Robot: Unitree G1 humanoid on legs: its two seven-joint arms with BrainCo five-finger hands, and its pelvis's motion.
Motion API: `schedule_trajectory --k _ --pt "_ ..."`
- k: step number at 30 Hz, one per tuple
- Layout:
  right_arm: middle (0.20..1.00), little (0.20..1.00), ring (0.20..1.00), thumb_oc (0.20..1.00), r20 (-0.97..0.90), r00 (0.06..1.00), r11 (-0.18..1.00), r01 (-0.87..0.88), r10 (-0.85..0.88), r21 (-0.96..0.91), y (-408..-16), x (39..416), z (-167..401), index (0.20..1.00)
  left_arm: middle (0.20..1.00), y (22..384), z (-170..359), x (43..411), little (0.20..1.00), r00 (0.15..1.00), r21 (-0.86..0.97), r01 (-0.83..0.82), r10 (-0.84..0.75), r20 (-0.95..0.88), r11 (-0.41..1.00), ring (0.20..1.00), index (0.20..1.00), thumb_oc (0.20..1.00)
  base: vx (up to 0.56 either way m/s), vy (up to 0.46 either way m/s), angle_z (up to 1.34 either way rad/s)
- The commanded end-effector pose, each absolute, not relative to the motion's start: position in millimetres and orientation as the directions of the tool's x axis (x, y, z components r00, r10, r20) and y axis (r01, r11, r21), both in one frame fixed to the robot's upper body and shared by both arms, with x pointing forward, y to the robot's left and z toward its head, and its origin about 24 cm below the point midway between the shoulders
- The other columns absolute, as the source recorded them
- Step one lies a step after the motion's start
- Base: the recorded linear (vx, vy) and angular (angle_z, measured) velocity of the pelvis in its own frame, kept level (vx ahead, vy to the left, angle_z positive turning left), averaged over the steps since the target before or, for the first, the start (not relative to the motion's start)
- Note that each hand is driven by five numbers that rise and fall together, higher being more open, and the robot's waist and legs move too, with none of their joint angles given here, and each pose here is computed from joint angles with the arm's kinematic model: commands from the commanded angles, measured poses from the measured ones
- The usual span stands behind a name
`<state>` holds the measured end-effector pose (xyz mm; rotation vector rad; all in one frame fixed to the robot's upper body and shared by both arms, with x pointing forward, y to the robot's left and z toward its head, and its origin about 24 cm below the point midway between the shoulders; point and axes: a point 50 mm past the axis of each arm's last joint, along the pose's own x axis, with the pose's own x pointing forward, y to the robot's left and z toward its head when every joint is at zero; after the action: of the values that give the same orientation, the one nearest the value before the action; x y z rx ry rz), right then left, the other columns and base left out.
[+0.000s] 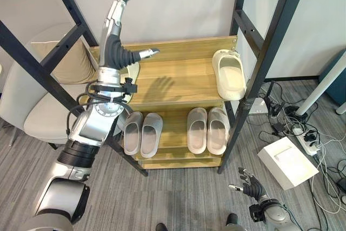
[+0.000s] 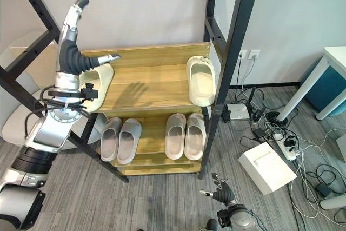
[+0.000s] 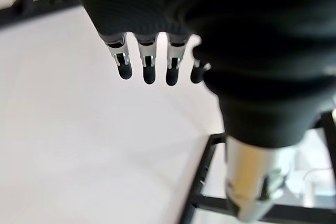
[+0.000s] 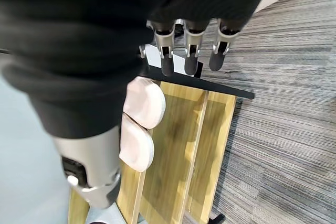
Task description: Arrange the slippers neatly on the shoe rack.
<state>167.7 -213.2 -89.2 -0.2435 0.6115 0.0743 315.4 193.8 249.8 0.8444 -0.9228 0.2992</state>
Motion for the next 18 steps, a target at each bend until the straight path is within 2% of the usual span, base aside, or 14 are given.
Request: schedule_trajectory --k 1,2,3,4,5,10,18 --pt "1.000 1.000 1.000 1.000 -0.442 0.893 0.961 -0.195 0.092 -0.194 -196 188 -66 1.000 1.000 210 279 328 1.000 0.527 0.538 -0.768 -0.135 0.839 0.349 1.000 1.000 1.000 0.09 0.041 -0.07" --pt "1.000 1.000 1.000 1.000 -0.438 0.892 0.959 -0.212 0.110 -0.190 -195 185 -64 1.000 1.000 226 282 332 1.000 0.560 0.580 -0.803 -0.159 0.813 0.138 1.000 1.000 1.000 0.04 0.026 -0.07" --pt "1.000 1.000 1.000 1.000 -0.438 0.892 0.959 -0.211 0.110 -0.189 -195 185 -64 1.000 1.000 225 282 332 1.000 0.560 0.580 -0.803 -0.160 0.813 0.138 1.000 1.000 1.000 0.02 0.024 -0.13" --pt "1.000 1.000 1.000 1.000 -0.435 0.893 0.958 -0.217 0.118 -0.187 -194 184 -63 1.000 1.000 229 284 334 1.000 0.577 0.595 -0.800 -0.172 0.799 0.079 1.000 1.000 1.000 0.00 0.032 -0.16" --pt "1.000 1.000 1.000 1.000 -0.431 0.895 0.958 -0.216 0.116 -0.189 -197 183 -62 1.000 1.000 244 288 336 1.000 0.618 0.612 -0.785 -0.184 0.765 -0.093 1.000 1.000 1.000 0.01 0.034 -0.22" --pt "1.000 1.000 1.000 1.000 -0.431 0.898 0.964 -0.188 0.092 -0.186 -203 179 -61 1.000 1.000 268 283 333 1.000 0.700 0.639 -0.708 -0.183 0.690 -0.300 1.000 1.000 1.000 0.01 0.017 -0.08" --pt "1.000 1.000 1.000 1.000 -0.408 0.911 0.969 -0.151 0.060 -0.195 -215 177 -54 1.000 1.000 289 280 334 1.000 0.783 0.647 -0.590 -0.147 0.605 -0.483 1.000 1.000 1.000 0.00 0.012 -0.01"
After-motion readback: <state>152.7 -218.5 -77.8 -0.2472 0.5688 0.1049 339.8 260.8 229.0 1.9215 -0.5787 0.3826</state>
